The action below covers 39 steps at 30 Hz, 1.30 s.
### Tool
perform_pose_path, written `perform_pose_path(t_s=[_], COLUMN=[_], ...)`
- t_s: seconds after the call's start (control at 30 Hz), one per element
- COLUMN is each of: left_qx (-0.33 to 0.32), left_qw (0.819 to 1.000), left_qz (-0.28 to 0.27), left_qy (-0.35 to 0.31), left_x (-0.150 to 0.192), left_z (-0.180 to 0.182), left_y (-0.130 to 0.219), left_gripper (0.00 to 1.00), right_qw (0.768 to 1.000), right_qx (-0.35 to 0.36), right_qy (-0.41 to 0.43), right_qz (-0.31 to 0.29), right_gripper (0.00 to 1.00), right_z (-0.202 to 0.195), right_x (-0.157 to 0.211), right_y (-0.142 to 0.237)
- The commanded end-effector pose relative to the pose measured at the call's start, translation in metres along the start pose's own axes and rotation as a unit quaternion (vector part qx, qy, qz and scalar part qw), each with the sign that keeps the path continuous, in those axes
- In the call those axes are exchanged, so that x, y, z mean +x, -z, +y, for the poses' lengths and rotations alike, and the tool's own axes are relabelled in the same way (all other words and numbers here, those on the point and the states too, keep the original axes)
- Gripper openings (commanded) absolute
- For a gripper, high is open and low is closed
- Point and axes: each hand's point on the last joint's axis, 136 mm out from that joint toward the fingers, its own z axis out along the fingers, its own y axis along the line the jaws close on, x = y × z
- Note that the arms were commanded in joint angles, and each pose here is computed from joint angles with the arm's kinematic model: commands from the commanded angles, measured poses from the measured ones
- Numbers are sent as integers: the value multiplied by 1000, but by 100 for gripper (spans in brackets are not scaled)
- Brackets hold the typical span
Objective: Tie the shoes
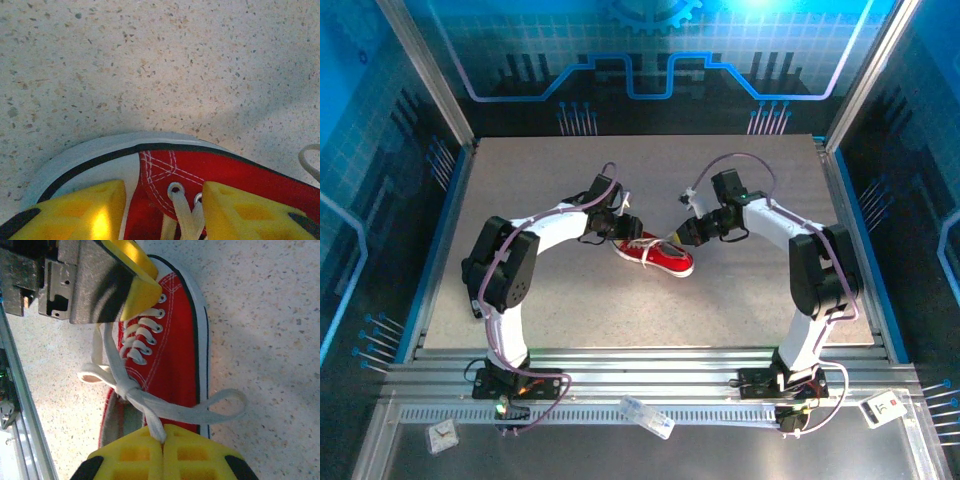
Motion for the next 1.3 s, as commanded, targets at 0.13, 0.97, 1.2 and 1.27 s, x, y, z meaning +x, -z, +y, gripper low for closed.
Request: perform_pose_path(t_s=[0.13,0.97,1.2,1.27], left_qx=[-38,4,28,43], left_qw=[999,1000,998,995], left_qz=[36,-23,-33,-33], left_qy=[14,-21,54,79], left_x=[20,-12,21,33], left_z=[29,0,7,7], left_y=[-17,34,54,56], left_gripper=[45,53,56,55], right_qw=[1000,997,997,998], right_qx=[9,-75,-66,-56], right_qy=[-10,-27,-16,-12], right_qz=[10,19,20,22], right_gripper=[0,0,0,0], right_z=[-2,73,79,76], right_x=[7,45,44,47], right_y=[9,-42,-40,-38])
